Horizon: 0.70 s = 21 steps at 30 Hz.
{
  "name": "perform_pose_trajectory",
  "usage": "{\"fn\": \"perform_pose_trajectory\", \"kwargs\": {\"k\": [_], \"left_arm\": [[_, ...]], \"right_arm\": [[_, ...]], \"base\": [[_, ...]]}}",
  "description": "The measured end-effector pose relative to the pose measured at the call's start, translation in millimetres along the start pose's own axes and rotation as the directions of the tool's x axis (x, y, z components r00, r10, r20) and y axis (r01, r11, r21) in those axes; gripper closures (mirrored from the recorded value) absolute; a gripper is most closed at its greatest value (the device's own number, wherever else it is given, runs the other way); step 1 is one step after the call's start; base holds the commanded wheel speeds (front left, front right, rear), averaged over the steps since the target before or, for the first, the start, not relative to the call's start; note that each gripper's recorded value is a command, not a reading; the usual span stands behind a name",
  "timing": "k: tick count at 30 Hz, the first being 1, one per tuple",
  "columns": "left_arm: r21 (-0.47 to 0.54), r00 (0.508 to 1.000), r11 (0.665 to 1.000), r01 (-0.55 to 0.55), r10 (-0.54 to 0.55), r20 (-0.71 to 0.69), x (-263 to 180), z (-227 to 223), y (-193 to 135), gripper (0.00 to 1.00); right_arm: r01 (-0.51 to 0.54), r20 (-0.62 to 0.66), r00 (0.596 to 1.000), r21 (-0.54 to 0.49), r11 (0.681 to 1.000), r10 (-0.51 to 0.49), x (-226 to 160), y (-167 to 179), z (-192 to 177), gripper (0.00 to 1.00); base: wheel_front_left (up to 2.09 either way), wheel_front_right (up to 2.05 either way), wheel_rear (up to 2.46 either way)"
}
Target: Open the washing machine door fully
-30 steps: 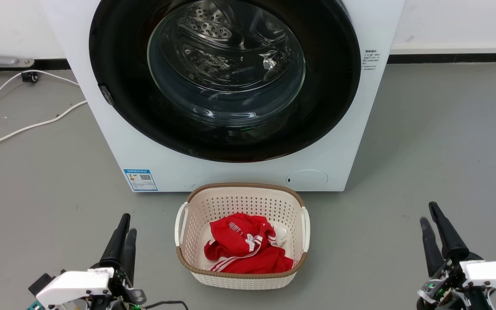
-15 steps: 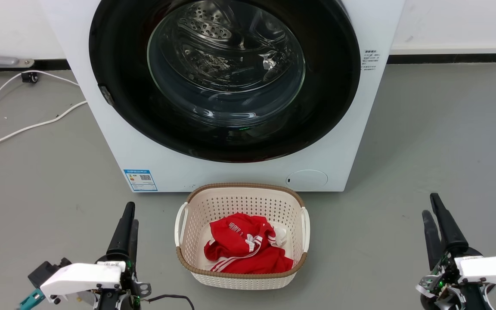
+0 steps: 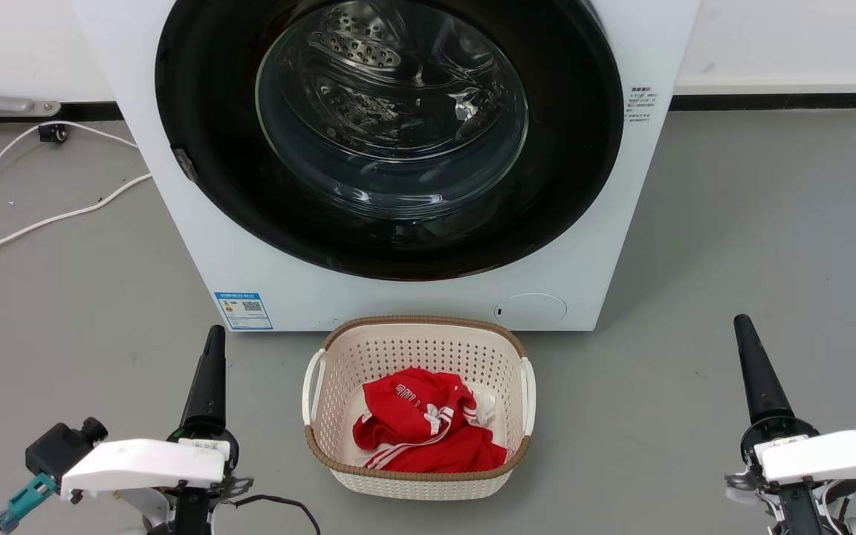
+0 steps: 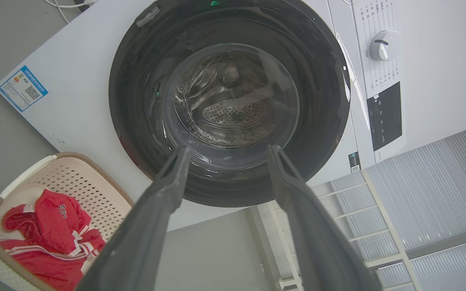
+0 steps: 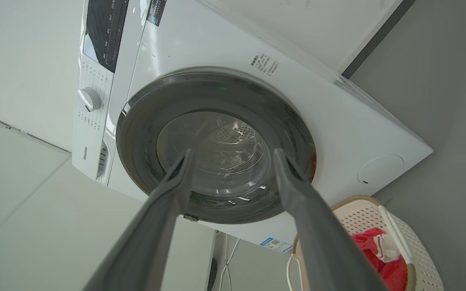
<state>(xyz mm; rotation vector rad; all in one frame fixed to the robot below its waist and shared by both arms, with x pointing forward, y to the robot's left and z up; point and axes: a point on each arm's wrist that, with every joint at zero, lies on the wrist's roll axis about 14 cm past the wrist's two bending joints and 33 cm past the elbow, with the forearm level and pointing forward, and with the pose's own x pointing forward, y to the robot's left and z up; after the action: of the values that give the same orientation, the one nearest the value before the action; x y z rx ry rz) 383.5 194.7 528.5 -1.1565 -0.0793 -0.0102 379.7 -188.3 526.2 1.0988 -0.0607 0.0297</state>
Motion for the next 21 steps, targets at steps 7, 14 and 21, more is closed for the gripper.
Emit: {"fn": "perform_pose_trajectory", "kwargs": {"k": [7, 14, 21], "left_arm": [[0.158, 0.999, 0.987, 0.033, -0.034, 0.002, 1.1, -0.1, -9.9, 0.00], [0.304, 0.999, 0.951, 0.051, -0.052, -0.003, 2.2, -3.3, -16.4, 0.00], [0.426, 0.998, 0.902, 0.066, -0.068, -0.011, 2.5, -7.1, -21.2, 0.00]], "right_arm": [[-0.032, 0.011, 0.999, -0.162, 0.986, 0.034, -0.4, 9.8, 2.6, 0.00], [-0.058, 0.003, 0.998, -0.314, 0.948, 0.062, -1.6, 16.8, -0.3, 0.00], [-0.071, -0.008, 0.997, -0.425, 0.902, 0.075, -4.2, 18.9, -4.2, 0.00]], "base": [[0.00, 0.00, 0.00], [0.00, 0.00, 0.00], [0.00, 0.00, 0.00]]}}
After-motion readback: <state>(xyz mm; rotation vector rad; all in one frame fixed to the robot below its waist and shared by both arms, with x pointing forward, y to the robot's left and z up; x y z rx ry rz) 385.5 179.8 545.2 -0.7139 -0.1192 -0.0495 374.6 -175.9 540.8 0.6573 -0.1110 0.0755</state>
